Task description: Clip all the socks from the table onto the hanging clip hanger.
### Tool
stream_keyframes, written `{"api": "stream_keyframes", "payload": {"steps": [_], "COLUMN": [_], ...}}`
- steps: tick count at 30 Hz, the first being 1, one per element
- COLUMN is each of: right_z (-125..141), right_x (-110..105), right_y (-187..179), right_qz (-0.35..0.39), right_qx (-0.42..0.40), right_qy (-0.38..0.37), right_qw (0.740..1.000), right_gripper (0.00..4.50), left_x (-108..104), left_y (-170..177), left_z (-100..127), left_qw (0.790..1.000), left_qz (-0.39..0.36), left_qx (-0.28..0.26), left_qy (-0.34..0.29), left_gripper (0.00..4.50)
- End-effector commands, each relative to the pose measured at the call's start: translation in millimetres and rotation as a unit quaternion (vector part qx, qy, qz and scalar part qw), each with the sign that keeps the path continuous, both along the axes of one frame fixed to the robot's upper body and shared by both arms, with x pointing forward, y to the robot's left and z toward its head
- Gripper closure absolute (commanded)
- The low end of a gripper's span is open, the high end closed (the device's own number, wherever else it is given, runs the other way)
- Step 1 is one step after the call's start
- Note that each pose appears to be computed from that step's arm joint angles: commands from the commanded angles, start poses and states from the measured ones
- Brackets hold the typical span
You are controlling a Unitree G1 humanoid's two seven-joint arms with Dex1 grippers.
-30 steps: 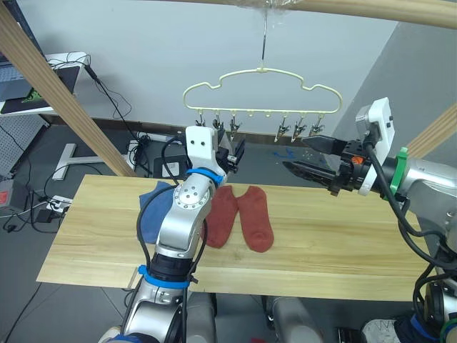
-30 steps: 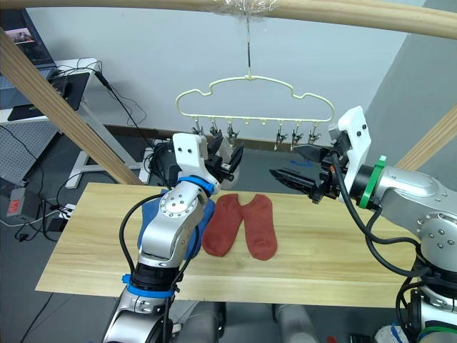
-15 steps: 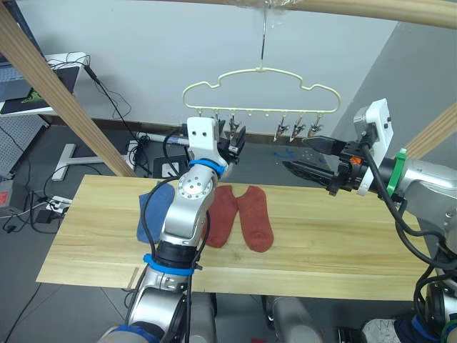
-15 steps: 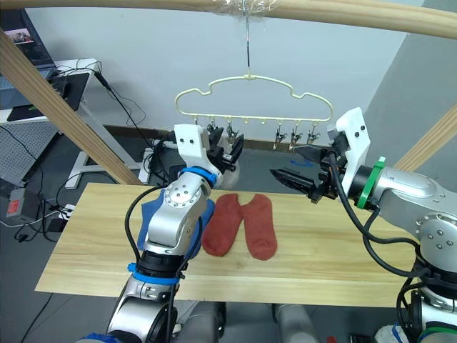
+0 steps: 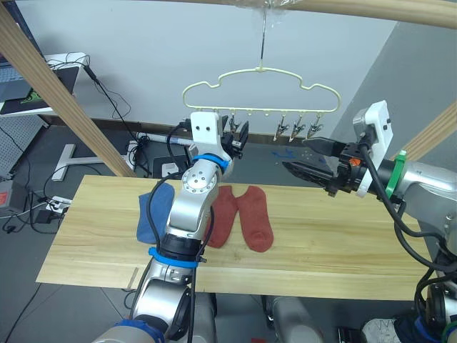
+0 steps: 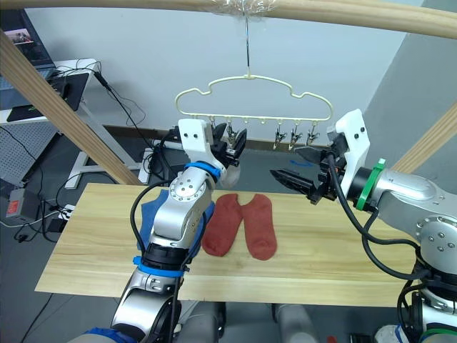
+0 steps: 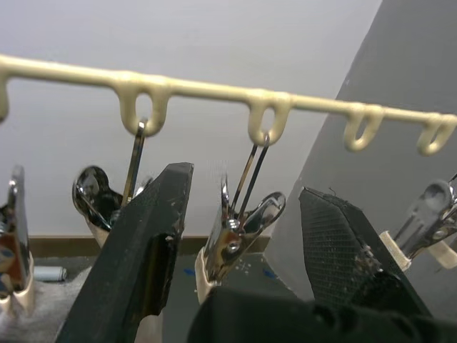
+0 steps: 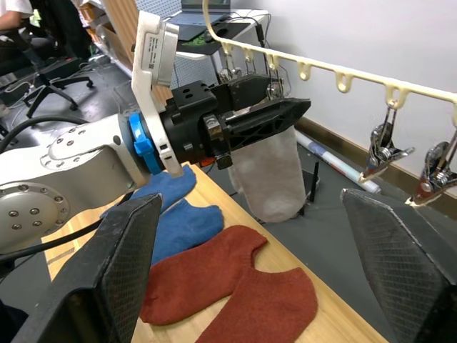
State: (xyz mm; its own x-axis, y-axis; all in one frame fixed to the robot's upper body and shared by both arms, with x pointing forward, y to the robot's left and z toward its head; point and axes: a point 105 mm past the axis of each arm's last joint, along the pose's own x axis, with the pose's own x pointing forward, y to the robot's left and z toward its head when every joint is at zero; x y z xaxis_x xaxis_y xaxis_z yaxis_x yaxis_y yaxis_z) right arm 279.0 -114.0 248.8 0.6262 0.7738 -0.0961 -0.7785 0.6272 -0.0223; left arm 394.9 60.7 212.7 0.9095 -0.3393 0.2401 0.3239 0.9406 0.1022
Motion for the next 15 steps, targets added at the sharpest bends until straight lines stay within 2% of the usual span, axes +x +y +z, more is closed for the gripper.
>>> {"api": "stream_keyframes", "payload": {"steps": [1,13,14,15], "right_z": [10.2,9.3,9.3,9.2], "right_x": [-6.8,-6.7,-6.8,-6.8], "right_y": [0.1,-0.2,-0.2,-0.3], "right_qz": [0.003,0.000,0.000,0.000], "right_qx": [0.002,0.002,0.002,0.002], "right_qy": [-0.028,-0.026,-0.026,-0.026], "right_qw": [1.000,1.000,1.000,1.000], "right_gripper": [0.29,0.29,0.29,0.29], "left_x": [-2.9,-2.9,-3.0,-3.0], "left_y": [-2.9,-2.0,-2.0,-1.9], "left_z": [19.2,20.5,20.4,20.3], "left_qw": [0.999,0.999,0.999,0.999], "left_qz": [-0.006,-0.007,-0.007,-0.007], "left_qx": [-0.009,-0.018,-0.018,-0.019], "left_qy": [-0.036,-0.036,-0.035,-0.035], "left_gripper": [1.77,1.77,2.15,2.24]}}
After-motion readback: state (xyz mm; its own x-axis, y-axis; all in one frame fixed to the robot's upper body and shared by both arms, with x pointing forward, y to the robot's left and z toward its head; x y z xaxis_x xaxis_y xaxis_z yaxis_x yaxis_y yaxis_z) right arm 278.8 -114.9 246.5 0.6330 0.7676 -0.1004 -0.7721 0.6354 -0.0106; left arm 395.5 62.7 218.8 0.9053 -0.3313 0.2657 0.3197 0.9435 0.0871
